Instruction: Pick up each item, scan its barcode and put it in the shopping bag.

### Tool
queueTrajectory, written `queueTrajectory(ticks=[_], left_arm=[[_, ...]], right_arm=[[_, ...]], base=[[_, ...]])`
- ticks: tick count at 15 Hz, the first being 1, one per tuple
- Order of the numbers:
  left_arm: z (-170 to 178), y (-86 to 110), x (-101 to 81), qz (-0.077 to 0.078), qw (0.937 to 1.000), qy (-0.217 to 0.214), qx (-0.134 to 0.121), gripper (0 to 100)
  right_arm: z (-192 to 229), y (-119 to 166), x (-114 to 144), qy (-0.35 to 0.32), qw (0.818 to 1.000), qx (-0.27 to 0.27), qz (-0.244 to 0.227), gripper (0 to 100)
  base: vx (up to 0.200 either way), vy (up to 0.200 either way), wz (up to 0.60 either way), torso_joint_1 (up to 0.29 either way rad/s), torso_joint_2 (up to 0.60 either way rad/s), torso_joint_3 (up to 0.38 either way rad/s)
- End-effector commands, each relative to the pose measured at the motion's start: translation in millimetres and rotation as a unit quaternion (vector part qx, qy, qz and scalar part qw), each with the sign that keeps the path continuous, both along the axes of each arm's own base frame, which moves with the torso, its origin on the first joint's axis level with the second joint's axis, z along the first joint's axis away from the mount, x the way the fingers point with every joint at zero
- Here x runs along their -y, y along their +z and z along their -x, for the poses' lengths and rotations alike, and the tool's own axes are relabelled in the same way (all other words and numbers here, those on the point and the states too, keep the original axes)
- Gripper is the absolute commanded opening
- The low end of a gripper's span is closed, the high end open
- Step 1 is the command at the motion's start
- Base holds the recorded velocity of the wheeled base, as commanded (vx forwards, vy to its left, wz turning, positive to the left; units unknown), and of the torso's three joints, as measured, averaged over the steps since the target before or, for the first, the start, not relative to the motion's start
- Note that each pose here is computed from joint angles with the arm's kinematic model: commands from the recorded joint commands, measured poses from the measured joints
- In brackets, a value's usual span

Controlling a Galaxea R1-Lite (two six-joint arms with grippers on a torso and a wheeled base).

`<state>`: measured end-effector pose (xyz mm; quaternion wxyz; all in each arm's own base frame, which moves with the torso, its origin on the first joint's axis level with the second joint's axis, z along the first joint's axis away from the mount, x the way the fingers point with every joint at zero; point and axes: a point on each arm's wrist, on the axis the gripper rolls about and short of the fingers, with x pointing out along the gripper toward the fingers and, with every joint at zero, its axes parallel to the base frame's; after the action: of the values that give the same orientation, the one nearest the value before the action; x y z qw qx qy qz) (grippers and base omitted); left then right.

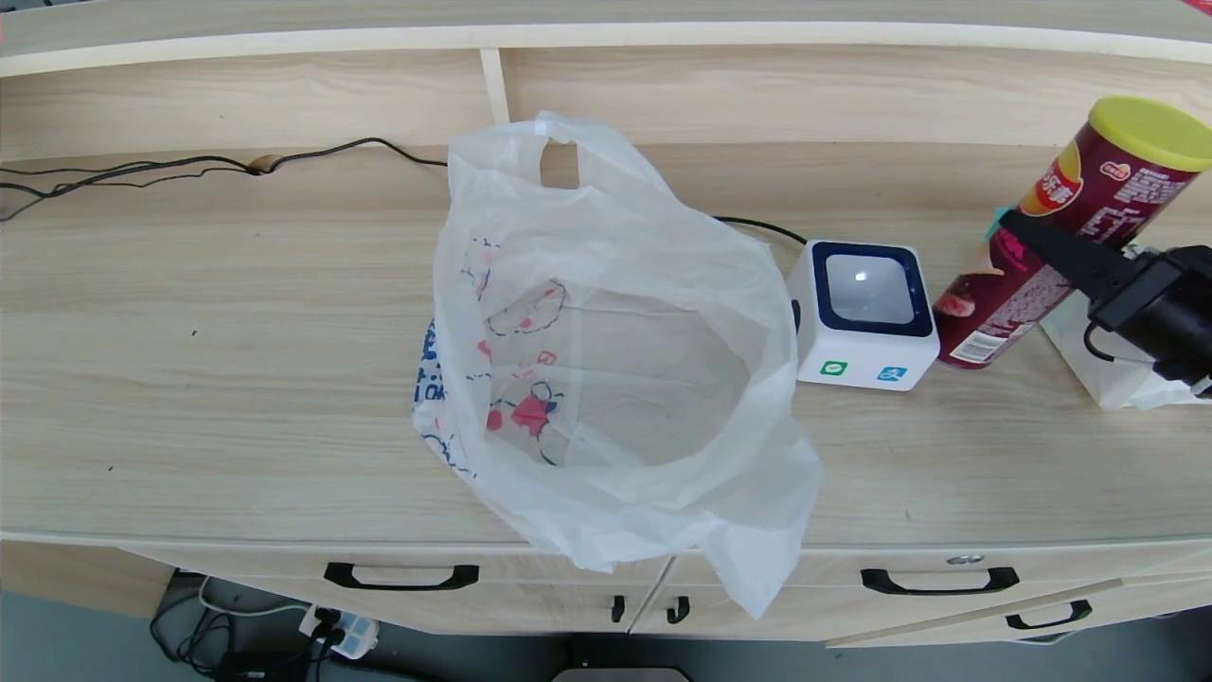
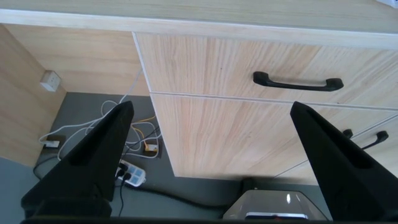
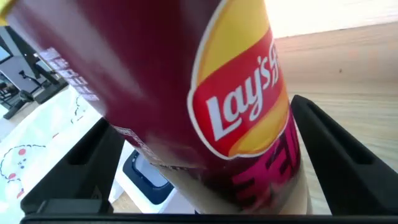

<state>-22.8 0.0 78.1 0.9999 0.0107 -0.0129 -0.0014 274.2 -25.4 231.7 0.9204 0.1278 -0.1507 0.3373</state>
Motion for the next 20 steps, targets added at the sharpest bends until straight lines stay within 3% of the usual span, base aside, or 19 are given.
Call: queueTrajectory(ticks=[1, 2, 3, 11, 14, 17, 20], left_arm=[[-0.1, 0.1, 0.0, 0.000, 1.0000, 0.000, -0.001, 100], [-0.1, 0.1, 0.0, 0.000, 1.0000, 0.000, -0.001, 100], [-0.1, 0.1, 0.0, -0.001, 1.0000, 0.000, -0.001, 100], [-0.1, -0.1, 0.0, 0.000, 1.0000, 0.000, -0.001, 100], [-0.1, 0.1, 0.0, 0.000, 1.0000, 0.000, -0.001, 100], [-0.1, -0.1, 0.0, -0.001, 1.0000, 0.000, -0.001, 100], [0.0, -0.1, 0.0, -0.002, 1.0000, 0.000, -0.001, 100]], right_arm=[[-0.1, 1.5, -0.2, 0.001, 1.000, 0.003, 0.000, 100], [0.6, 0.8, -0.8, 0.003, 1.000, 0.001, 0.001, 100], [1.3, 0.0, -1.5, 0.008, 1.000, 0.000, 0.004, 0], [2.9, 1.3, -1.8, 0.010, 1.000, 0.004, 0.008, 0], [8.8, 11.7, -1.1, -0.022, 0.999, 0.040, 0.019, 0], [22.9, 26.4, -0.2, -0.119, 0.989, 0.091, 0.006, 0], [39.2, 49.4, -10.9, -0.123, 0.981, 0.150, 0.023, 0]], base=[[0.000, 0.000, 0.00, 0.000, 0.00, 0.000], [0.000, 0.000, 0.00, 0.000, 0.00, 0.000], [0.000, 0.000, 0.00, 0.000, 0.00, 0.000], [0.000, 0.000, 0.00, 0.000, 0.00, 0.000], [0.000, 0.000, 0.00, 0.000, 0.00, 0.000], [0.000, 0.000, 0.00, 0.000, 0.00, 0.000], [0.000, 0.000, 0.00, 0.000, 0.00, 0.000]])
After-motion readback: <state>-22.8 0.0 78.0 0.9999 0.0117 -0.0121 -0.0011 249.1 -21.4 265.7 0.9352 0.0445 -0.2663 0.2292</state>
